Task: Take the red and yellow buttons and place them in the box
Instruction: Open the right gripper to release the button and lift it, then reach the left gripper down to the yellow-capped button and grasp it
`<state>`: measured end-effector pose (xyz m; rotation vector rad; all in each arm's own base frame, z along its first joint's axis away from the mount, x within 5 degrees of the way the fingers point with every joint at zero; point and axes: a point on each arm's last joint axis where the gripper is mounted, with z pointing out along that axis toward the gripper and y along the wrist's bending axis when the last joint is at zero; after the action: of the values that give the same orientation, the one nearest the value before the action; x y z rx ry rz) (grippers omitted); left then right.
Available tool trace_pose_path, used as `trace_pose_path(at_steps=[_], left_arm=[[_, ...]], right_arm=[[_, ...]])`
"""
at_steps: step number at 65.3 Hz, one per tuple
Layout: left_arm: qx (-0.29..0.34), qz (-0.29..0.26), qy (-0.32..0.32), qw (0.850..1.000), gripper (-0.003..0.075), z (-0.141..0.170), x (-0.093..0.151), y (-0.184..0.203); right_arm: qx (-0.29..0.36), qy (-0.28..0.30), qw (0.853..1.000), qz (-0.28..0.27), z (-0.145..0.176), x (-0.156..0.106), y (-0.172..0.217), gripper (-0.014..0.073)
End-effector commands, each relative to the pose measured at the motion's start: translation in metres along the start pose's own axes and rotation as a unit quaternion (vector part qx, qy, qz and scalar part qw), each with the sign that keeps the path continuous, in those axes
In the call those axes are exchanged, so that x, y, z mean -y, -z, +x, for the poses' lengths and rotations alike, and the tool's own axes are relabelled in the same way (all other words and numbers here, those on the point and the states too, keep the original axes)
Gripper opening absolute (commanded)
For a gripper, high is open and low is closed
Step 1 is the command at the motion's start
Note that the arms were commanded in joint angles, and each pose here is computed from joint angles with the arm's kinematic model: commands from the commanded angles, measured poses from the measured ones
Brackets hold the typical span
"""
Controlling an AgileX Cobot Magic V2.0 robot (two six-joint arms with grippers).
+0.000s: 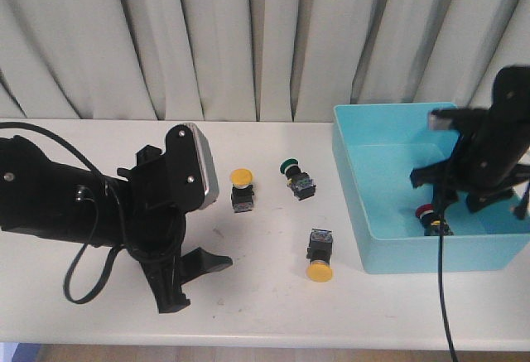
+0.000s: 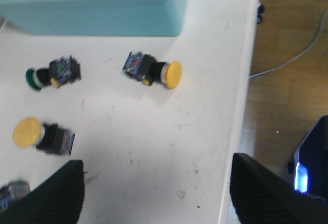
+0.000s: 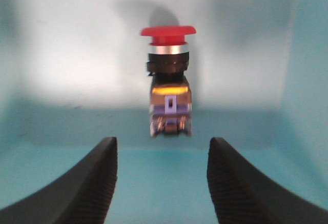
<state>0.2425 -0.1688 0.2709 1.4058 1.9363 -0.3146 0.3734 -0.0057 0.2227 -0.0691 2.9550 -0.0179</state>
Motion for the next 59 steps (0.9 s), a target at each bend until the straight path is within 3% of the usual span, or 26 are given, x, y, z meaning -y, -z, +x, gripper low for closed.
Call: trace_pose_path(at_steps=[1,10,22,34,35,42,59], left_arm=[[-0.002,-0.045,0.049,0.998,0.0554,-0.003,-0.01,0.001],[-0.054,-0.08,0.098,0.991,0.0554,0.011,-0.021,-0.02],[-0.062,-0.113,0.16,0.979,0.0554,0.013,-0.034,-0.036],[-0.075,-0.102,0.132,0.983,0.0554,-0.005,-0.048,-0.039],[-0.097,-0.09,0.12,0.984,0.0554,-0.009,-0.06,-0.045],[-0.12,-0.088,0.12,0.982,0.0554,-0.009,-0.089,-0.057],[-0.106,-0.035,0.016,0.994,0.0554,-0.024,-0.111,-0.086]], right_arm=[[0.076,0.016,0.997,0.001,0.006,-0.005,0.064,0.0401],[0.145,0.051,0.988,-0.006,0.025,-0.029,0.12,0.0401],[0.196,0.138,0.97,-0.032,0.057,-0.071,0.162,0.0401],[0.238,0.191,0.951,-0.053,0.096,-0.094,0.153,0.0401],[0.242,0.208,0.946,-0.058,0.112,-0.098,0.141,0.0401],[0.231,0.21,0.948,-0.065,0.127,-0.097,0.131,0.0401],[0.224,0.219,0.947,-0.074,0.131,-0.098,0.126,0.0401]])
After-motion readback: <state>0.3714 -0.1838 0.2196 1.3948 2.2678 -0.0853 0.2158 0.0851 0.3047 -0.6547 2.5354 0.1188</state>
